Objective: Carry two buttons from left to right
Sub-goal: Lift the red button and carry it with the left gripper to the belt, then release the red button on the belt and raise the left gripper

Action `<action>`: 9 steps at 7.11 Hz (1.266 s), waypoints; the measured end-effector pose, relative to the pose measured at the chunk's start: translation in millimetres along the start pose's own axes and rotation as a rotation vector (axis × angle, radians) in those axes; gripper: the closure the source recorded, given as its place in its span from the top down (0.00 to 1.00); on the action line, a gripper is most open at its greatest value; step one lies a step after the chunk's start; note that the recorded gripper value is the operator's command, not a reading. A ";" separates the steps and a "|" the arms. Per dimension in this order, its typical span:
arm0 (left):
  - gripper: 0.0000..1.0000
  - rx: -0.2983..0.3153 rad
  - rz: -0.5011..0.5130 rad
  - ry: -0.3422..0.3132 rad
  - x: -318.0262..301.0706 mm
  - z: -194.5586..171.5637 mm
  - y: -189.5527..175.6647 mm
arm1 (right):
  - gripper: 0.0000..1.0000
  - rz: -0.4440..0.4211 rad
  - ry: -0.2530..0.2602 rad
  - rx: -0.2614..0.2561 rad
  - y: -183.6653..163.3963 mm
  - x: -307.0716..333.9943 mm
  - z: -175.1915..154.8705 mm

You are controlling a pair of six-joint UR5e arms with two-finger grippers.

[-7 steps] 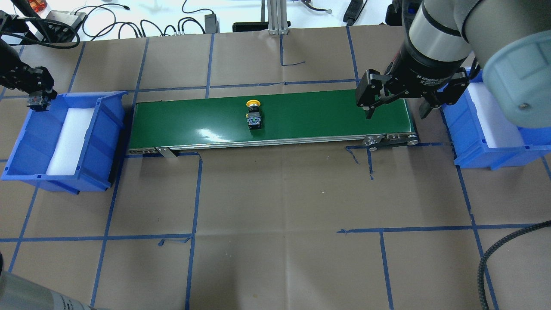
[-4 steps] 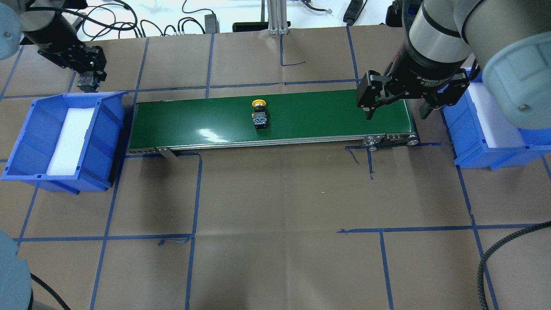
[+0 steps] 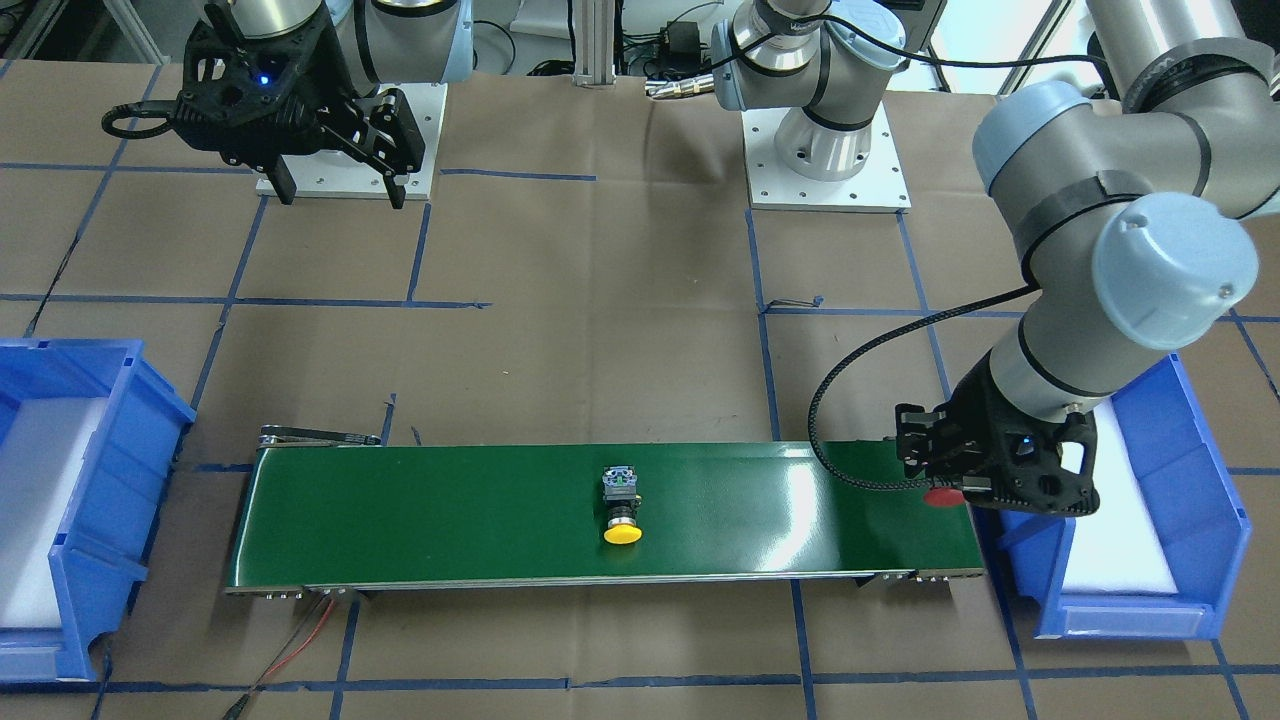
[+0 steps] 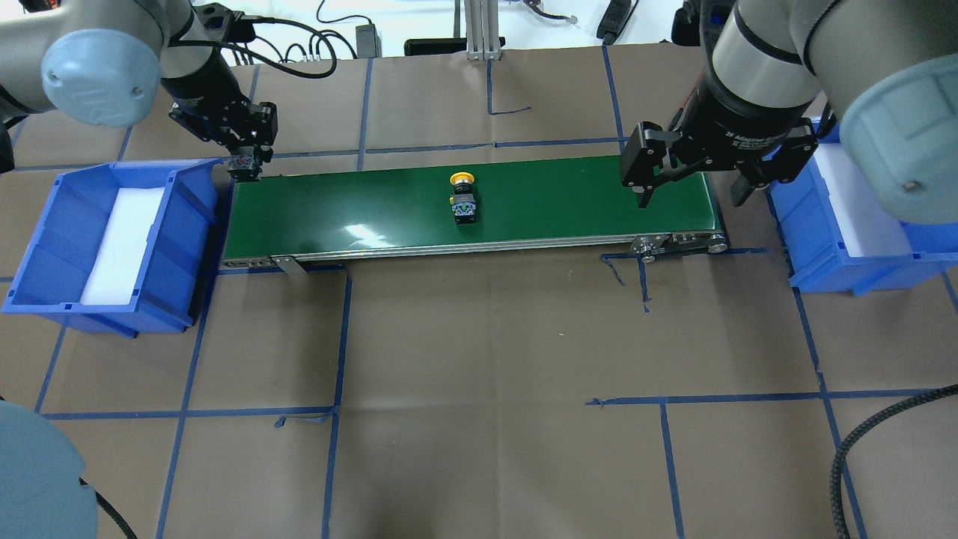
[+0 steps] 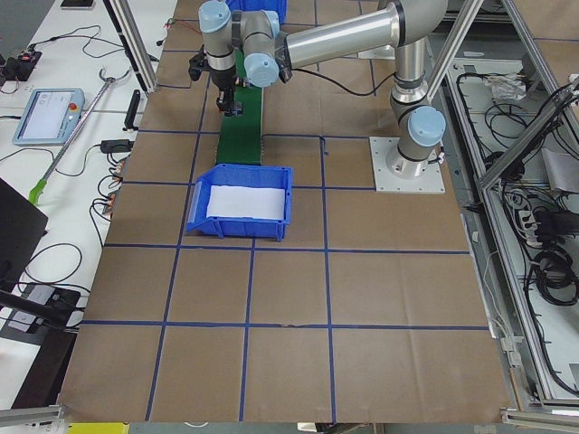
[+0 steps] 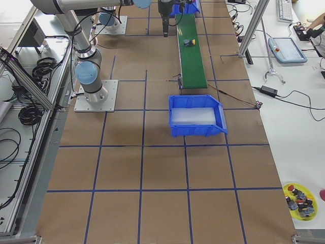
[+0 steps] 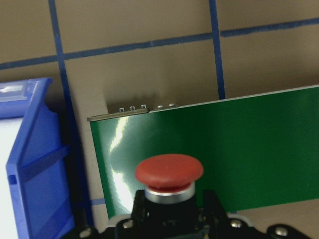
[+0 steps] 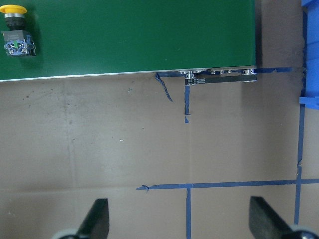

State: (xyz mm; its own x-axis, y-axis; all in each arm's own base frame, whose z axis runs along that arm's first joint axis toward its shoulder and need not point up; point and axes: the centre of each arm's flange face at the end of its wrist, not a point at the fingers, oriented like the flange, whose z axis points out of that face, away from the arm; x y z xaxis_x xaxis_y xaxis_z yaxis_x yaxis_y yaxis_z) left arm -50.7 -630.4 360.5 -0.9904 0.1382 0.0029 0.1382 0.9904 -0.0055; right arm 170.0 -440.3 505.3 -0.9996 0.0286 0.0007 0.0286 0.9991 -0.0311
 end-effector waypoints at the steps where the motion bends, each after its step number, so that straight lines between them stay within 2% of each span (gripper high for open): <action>1: 0.00 0.014 0.001 -0.004 1.9 22.3 4.0 | 1.00 0.000 0.001 -0.002 0.1 0.0 0.1; 3: 0.00 0.064 -0.004 -0.021 -0.2 68.3 10.5 | 1.00 0.000 -0.001 0.004 -1.1 -0.2 -2.4; 6: 0.00 0.049 -0.008 -0.032 -5.3 103.2 10.6 | 1.00 0.000 -0.001 0.000 -0.4 -0.2 -0.1; 7: 0.06 0.046 -0.008 -0.034 -6.0 104.7 10.7 | 1.00 0.000 -0.001 0.000 -0.6 0.1 0.6; 8: 0.26 0.046 -0.009 -0.034 -6.6 104.8 10.8 | 1.00 0.001 -0.001 -0.003 -0.5 0.4 1.5; 9: 0.51 0.046 -0.012 -0.034 -8.7 104.9 11.0 | 1.00 0.002 0.000 -0.010 0.0 0.6 3.6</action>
State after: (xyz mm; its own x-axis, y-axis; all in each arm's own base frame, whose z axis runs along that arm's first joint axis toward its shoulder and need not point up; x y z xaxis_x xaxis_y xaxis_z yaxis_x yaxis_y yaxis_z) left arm -41.0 -621.2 255.5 -0.9917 0.1251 -0.0310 0.1266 0.9906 -0.0515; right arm 169.4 -440.4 501.7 -0.9995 0.0306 0.0007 0.0306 0.9993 -0.0215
